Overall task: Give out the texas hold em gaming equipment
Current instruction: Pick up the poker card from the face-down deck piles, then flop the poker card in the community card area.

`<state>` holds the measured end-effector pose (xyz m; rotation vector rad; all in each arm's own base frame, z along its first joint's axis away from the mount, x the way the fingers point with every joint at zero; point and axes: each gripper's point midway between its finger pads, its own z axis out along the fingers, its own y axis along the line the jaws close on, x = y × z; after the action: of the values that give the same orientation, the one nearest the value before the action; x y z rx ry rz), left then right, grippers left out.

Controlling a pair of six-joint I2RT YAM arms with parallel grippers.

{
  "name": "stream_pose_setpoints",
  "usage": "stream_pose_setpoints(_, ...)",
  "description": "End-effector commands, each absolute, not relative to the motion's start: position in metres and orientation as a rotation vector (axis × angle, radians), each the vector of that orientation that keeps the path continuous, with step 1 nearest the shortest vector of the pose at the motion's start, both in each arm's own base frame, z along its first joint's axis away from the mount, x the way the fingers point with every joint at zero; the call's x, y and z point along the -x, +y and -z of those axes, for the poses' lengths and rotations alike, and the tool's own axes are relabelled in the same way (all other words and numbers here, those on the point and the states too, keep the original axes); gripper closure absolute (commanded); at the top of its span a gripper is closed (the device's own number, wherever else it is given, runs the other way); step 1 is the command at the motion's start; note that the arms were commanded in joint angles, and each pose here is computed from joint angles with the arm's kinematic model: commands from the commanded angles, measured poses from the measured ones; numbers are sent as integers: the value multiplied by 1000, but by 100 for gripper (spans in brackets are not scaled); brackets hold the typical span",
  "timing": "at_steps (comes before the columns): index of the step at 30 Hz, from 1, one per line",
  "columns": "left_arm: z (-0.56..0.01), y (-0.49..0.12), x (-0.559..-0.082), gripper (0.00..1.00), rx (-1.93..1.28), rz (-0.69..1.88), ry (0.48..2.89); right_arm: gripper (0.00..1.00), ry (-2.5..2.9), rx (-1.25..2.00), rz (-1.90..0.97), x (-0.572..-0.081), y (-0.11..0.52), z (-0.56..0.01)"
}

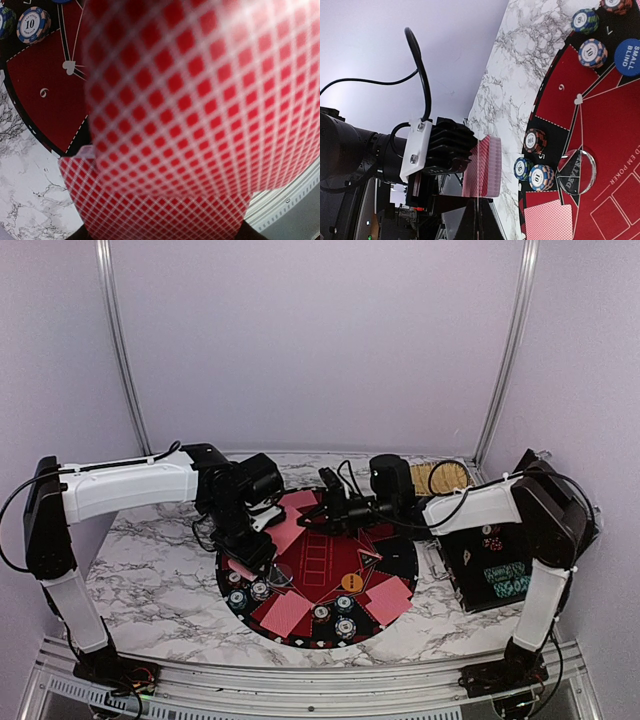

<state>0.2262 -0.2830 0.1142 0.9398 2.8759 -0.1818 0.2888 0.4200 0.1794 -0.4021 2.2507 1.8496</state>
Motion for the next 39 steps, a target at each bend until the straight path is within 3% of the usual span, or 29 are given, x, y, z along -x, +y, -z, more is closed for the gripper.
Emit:
stream_pose_setpoints(1, -114, -273, -226, 65, -903, 169, 2893, 100, 2192, 374, -1838, -300, 406, -196)
stream_pose_setpoints(15, -96, -248, -242, 65, -775, 176, 2961, 100, 2268, 306, -1614, -334, 375, -171)
stream_pose_setpoints(28, -84, -213, -268, 65, -625, 161, 3009, 100, 2394, 428, -664, -403, 344, -144)
stream_pose_setpoints(36, -81, -209, -269, 65, -609, 161, 3017, 100, 2404, 435, -78, -421, 333, -130)
stream_pose_setpoints(39, -83, -210, -269, 65, -609, 169, 3016, 100, 2408, 419, 20, -424, 336, -125)
